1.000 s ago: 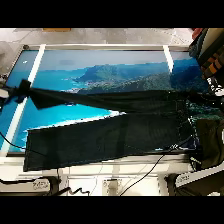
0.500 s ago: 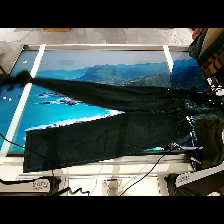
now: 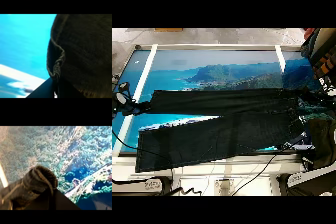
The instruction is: Fold the clothes and pants, and hang the long-sleeved shirts on hangers.
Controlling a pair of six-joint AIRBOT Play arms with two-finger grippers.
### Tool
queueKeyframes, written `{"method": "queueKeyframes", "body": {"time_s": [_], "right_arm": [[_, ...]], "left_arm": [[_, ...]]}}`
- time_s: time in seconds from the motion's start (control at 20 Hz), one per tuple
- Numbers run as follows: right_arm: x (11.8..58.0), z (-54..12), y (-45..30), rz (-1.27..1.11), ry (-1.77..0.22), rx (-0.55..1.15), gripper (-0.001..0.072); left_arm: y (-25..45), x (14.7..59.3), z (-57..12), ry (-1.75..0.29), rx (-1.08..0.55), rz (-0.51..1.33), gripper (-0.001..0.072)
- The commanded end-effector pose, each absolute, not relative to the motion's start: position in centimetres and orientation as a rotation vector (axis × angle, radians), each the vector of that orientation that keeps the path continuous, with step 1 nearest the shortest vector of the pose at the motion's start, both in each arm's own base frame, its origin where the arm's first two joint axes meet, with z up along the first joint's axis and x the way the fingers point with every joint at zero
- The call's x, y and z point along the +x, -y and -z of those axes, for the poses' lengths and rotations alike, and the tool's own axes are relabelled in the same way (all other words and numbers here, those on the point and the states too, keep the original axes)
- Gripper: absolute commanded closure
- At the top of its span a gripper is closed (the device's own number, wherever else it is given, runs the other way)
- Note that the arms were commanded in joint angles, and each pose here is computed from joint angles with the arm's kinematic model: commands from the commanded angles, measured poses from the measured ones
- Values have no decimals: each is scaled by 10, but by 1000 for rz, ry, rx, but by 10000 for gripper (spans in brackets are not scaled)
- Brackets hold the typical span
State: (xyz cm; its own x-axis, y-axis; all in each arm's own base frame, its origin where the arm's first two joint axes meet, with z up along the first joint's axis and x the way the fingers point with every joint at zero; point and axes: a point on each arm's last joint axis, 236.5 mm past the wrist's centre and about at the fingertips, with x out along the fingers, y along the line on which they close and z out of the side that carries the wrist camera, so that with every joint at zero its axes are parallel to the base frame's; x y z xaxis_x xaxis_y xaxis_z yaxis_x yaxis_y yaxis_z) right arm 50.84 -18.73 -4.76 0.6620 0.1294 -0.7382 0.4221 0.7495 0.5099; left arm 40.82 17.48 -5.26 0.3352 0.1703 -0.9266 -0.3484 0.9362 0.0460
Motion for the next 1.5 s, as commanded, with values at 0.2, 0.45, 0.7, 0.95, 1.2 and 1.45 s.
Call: {"method": "queueKeyframes", "body": {"time_s": [0.2,0.45,0.7,0.95,1.2,1.45], "right_arm": [[515,43,199,218,-801,707,679],[516,43,201,223,-796,704,679],[516,43,202,227,-790,702,679],[517,42,204,231,-785,699,152],[514,36,199,214,-795,701,25],[502,13,205,216,-810,573,25]], "left_arm": [[-206,399,54,-1176,-107,-479,692],[-199,381,79,-1275,-181,-517,691],[-186,370,98,-1323,-215,-500,691],[-185,370,98,-1321,-225,-498,273],[-180,376,82,-1286,-260,-494,14],[-217,334,28,-1343,-51,-583,104]]}}
